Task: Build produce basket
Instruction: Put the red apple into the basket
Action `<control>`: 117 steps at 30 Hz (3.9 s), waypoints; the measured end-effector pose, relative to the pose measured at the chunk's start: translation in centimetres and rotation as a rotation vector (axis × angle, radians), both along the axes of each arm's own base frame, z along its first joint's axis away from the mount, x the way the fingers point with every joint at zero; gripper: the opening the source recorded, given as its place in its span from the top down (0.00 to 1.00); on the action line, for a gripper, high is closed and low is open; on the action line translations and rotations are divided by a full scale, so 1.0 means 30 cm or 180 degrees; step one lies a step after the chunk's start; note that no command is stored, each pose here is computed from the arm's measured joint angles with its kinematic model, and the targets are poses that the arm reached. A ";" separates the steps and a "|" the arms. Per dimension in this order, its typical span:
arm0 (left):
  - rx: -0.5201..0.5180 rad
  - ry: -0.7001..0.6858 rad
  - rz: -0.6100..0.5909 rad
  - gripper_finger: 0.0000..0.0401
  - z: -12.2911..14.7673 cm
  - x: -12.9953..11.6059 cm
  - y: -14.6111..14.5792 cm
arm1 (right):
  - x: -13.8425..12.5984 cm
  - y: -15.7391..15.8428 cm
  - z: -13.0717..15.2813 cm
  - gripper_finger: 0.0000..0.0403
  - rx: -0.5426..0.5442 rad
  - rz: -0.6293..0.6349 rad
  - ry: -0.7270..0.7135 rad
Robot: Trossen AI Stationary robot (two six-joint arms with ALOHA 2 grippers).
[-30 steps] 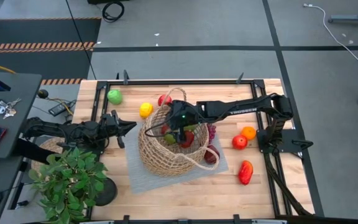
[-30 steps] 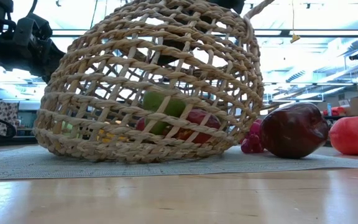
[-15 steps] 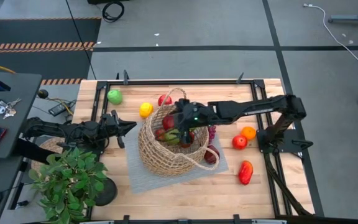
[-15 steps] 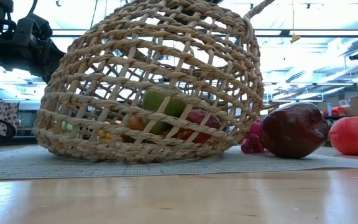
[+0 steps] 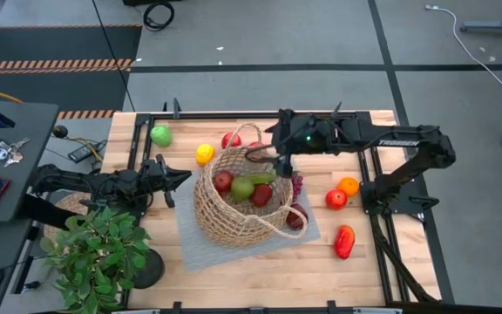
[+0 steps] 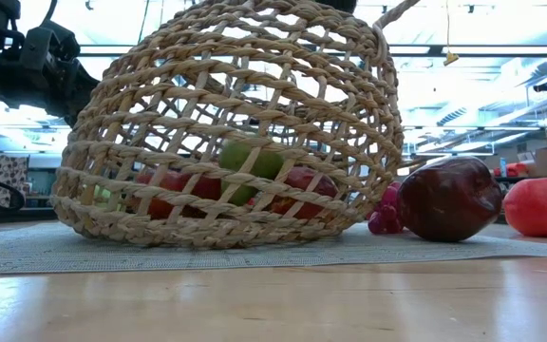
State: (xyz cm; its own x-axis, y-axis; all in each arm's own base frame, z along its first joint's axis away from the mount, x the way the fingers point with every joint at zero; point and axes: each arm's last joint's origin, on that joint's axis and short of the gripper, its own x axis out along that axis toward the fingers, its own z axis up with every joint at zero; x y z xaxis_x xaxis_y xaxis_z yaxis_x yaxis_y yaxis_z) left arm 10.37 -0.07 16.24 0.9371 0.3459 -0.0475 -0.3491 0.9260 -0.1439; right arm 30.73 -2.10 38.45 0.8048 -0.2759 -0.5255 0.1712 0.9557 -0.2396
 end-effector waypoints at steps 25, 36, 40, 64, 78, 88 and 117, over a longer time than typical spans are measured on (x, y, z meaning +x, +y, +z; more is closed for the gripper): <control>-0.0001 0.0001 0.0001 0.91 0.000 0.000 0.000 | -0.230 -0.348 -0.457 0.09 0.0742 -0.0647 -0.0058; -0.0001 -0.0002 0.0002 0.90 0.000 0.000 0.000 | -0.153 -0.487 -0.621 0.08 0.1231 -0.0430 -0.0289; -0.0001 -0.0001 0.0000 0.90 0.000 0.000 0.000 | -0.099 -0.530 -0.638 0.03 0.1326 -0.0083 -0.0411; -0.0001 0.0000 0.0001 0.92 0.000 0.000 0.000 | 0.078 -0.605 -0.751 0.01 0.1372 0.0153 -0.0453; 0.0000 0.0001 -0.0001 0.91 0.000 0.000 0.000 | 0.108 -0.535 -0.790 0.01 0.1105 -0.0192 -0.0044; 0.0000 0.0001 0.0001 0.90 0.000 0.000 0.000 | 0.090 -0.535 -0.805 0.03 0.1185 -0.0320 0.0181; 0.0000 0.0002 -0.0001 0.92 0.000 0.000 0.000 | -0.119 -0.454 -0.307 0.13 0.1453 -0.0061 -0.0906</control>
State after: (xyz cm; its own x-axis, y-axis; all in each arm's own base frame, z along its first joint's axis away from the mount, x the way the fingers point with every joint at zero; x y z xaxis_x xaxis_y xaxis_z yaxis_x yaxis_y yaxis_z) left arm 10.37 -0.08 16.23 0.9371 0.3458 -0.0481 -0.3491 0.9260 -0.1435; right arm 27.15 -15.73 29.23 0.9300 -0.0865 -0.3573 0.1873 0.9479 0.2579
